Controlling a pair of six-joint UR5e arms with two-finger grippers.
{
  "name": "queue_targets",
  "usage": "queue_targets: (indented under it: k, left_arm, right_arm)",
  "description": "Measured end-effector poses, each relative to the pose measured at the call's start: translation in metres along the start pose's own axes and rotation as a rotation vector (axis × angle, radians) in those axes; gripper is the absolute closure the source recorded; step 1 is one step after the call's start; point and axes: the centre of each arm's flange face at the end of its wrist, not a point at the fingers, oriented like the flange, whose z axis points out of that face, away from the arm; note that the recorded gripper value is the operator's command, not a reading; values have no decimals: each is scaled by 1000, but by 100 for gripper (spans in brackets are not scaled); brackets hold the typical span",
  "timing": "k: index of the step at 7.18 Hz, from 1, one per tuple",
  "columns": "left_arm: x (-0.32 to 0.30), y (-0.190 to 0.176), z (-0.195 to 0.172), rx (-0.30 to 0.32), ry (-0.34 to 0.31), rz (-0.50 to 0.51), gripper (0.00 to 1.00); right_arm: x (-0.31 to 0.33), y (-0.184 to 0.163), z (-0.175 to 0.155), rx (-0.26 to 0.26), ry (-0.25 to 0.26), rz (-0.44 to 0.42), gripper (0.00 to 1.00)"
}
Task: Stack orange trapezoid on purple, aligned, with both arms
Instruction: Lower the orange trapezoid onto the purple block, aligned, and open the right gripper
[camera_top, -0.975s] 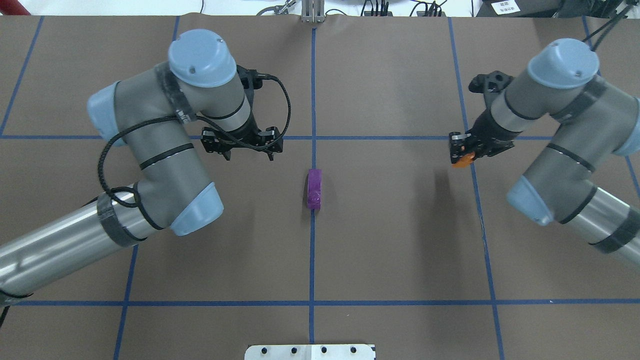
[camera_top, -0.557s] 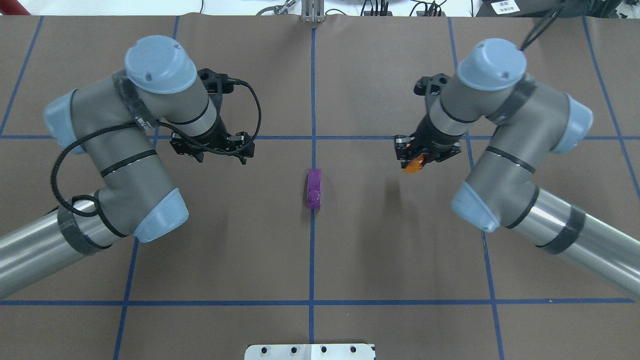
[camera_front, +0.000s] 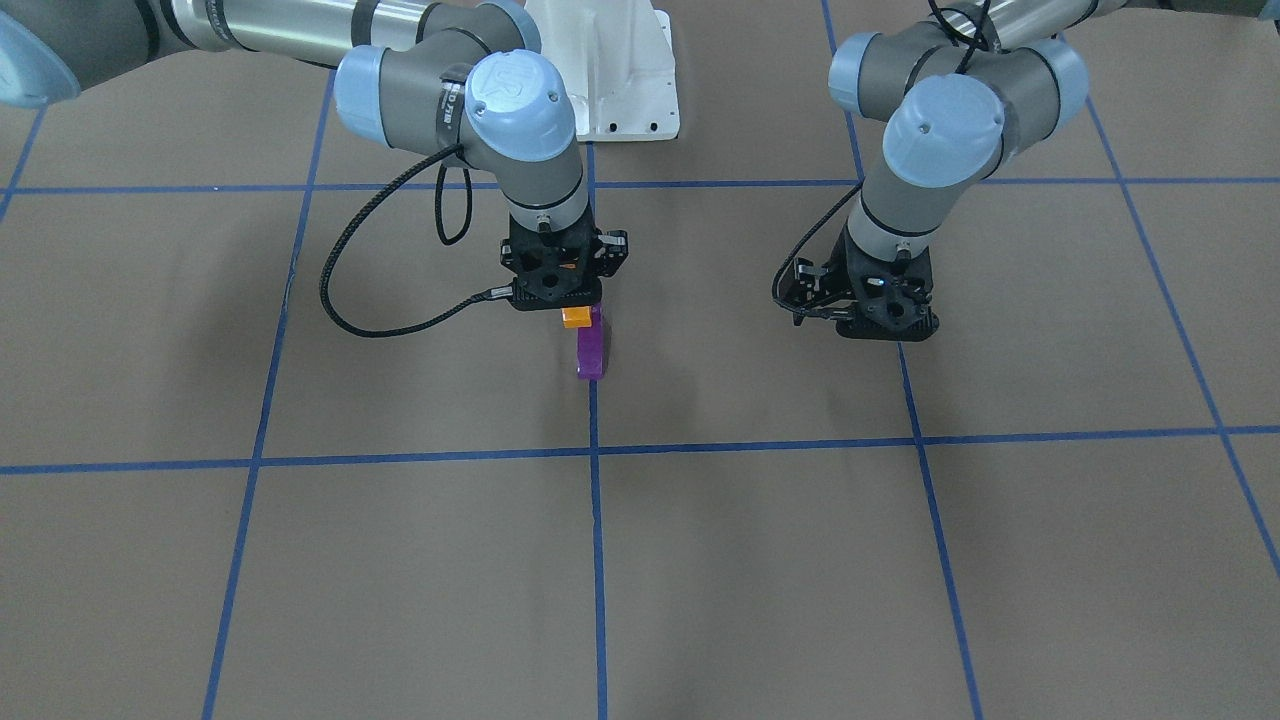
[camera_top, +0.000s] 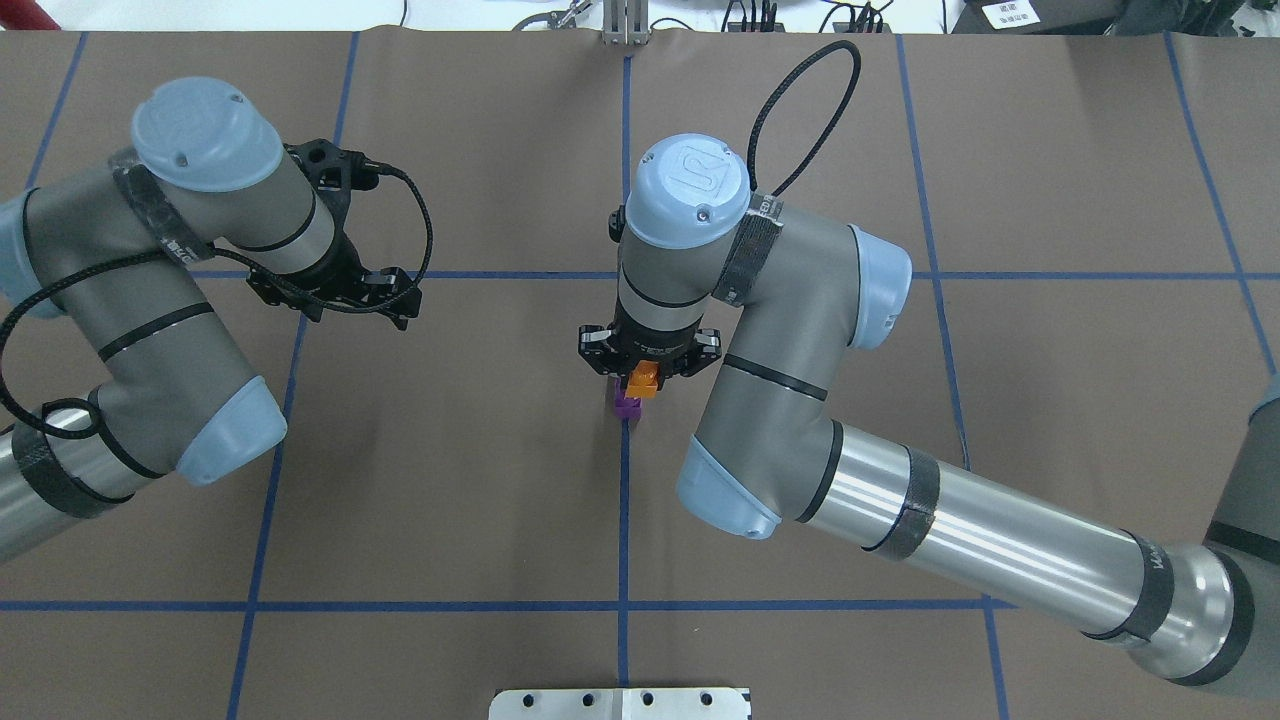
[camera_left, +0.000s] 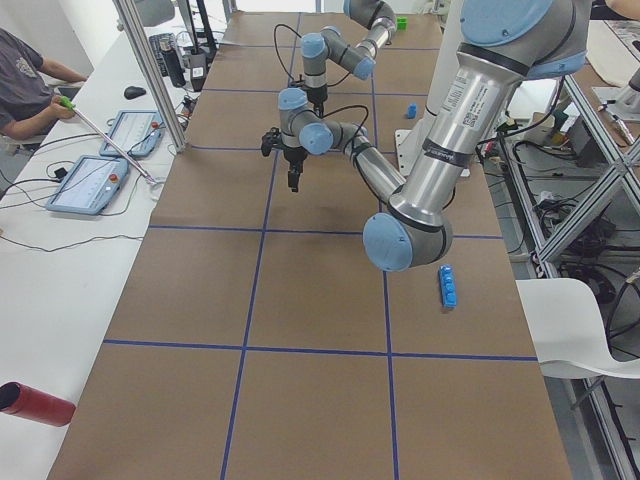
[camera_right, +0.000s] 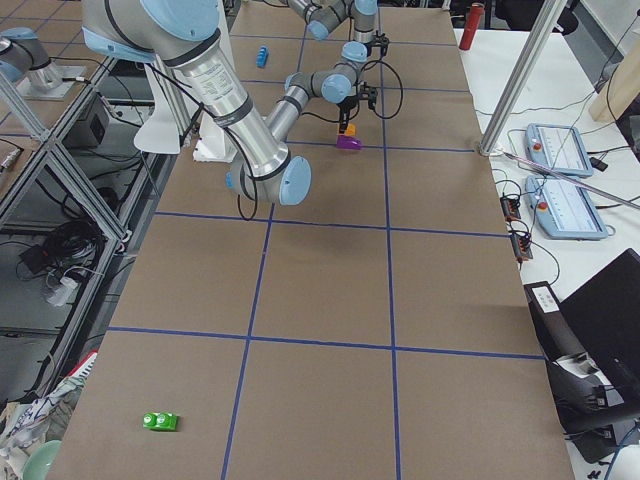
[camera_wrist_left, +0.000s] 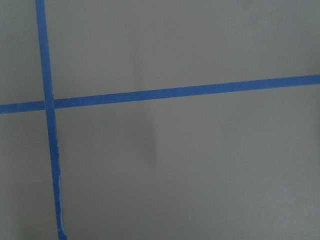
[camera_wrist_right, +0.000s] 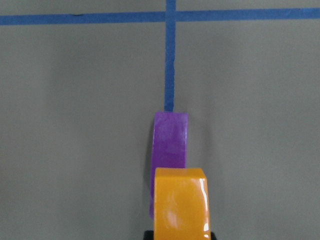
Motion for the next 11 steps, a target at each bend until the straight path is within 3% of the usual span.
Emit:
queue_targets:
  k: [11]
  left_arm:
    - [1, 3, -3, 4, 4, -6, 1]
  right_arm:
    - [-12, -2, 26, 9, 50, -12, 100]
